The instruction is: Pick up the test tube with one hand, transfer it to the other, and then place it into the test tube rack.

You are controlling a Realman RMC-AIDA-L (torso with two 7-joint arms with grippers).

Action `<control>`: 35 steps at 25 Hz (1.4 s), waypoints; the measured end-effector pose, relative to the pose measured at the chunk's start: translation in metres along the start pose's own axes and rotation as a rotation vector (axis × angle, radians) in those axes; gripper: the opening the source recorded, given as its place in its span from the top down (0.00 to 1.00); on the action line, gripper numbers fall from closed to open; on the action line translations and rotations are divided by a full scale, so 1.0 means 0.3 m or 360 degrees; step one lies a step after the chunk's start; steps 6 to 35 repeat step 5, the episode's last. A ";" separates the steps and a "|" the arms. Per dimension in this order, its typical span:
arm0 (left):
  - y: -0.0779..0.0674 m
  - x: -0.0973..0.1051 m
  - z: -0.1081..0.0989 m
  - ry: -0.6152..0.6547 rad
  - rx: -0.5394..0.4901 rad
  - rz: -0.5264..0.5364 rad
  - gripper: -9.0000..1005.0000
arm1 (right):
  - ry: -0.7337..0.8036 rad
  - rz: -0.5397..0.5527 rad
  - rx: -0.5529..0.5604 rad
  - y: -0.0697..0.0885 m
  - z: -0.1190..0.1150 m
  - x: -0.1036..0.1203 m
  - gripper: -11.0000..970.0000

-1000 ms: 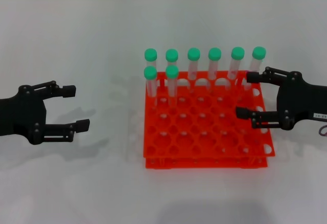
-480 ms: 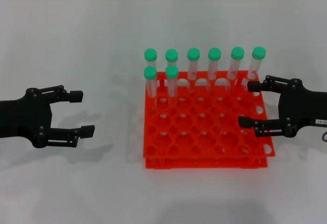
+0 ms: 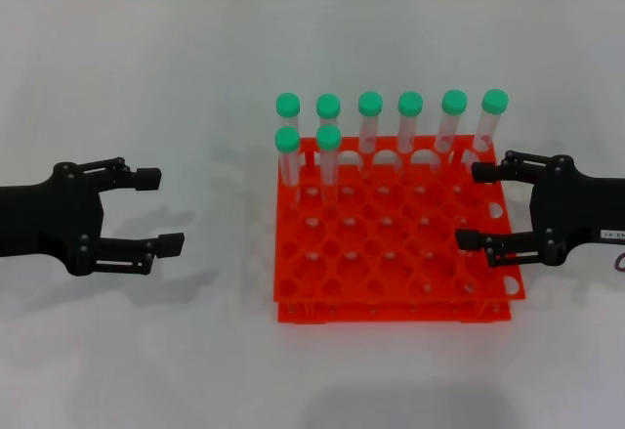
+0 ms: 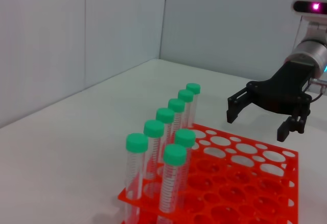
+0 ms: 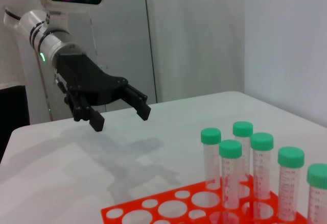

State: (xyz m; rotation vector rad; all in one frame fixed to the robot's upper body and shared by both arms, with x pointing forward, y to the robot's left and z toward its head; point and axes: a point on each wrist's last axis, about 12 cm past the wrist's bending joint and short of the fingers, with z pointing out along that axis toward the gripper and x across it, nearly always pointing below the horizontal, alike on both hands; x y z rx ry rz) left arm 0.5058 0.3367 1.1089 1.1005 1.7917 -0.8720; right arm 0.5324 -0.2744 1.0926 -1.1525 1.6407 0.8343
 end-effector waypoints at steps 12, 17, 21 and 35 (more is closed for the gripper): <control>0.002 -0.001 0.000 0.0002 -0.0007 -0.0001 0.11 | 0.0018 -0.0005 -0.0009 0.000 -0.001 0.002 0.09; 0.002 -0.001 0.000 0.0002 -0.0007 -0.0001 0.11 | 0.0018 -0.0005 -0.0009 0.000 -0.001 0.002 0.09; 0.002 -0.001 0.000 0.0002 -0.0007 -0.0001 0.11 | 0.0018 -0.0005 -0.0009 0.000 -0.001 0.002 0.09; 0.002 -0.001 0.000 0.0002 -0.0007 -0.0001 0.11 | 0.0018 -0.0005 -0.0009 0.000 -0.001 0.002 0.09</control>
